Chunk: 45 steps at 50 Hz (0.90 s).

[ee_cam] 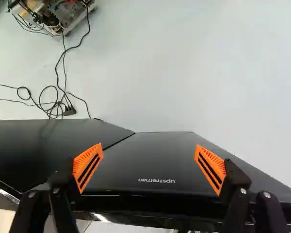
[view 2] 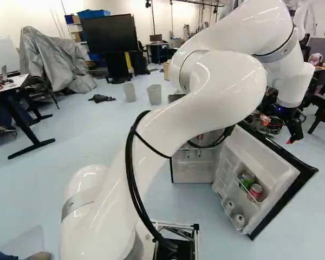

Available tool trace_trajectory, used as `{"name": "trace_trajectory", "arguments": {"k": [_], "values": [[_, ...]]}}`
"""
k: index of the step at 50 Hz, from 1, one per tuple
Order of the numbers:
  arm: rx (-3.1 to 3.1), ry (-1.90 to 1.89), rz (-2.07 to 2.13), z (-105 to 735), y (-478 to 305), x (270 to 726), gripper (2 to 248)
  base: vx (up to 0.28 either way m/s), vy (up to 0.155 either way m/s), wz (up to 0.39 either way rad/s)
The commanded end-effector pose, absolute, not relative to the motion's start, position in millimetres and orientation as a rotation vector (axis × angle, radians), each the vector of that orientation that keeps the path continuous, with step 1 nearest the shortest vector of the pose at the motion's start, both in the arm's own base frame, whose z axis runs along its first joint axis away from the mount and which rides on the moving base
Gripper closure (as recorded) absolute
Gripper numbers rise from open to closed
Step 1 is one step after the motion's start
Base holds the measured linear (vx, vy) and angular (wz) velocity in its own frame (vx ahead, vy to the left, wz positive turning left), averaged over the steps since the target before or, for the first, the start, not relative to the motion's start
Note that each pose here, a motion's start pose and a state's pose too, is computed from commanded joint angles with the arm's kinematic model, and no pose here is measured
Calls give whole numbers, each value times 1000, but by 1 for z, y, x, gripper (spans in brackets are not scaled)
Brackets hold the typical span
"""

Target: Grab a drink from the fridge

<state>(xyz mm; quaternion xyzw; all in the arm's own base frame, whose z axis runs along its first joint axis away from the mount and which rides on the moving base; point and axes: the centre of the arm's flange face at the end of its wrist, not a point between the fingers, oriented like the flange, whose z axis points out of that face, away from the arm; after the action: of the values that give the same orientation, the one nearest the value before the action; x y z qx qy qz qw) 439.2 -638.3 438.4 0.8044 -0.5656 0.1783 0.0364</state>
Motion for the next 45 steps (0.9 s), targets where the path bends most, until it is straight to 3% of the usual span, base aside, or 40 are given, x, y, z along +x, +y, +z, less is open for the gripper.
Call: {"name": "trace_trajectory", "arguments": {"k": [45], "values": [[2481, -1806, 422, 427, -627, 403, 3, 0, 0, 0]]}}
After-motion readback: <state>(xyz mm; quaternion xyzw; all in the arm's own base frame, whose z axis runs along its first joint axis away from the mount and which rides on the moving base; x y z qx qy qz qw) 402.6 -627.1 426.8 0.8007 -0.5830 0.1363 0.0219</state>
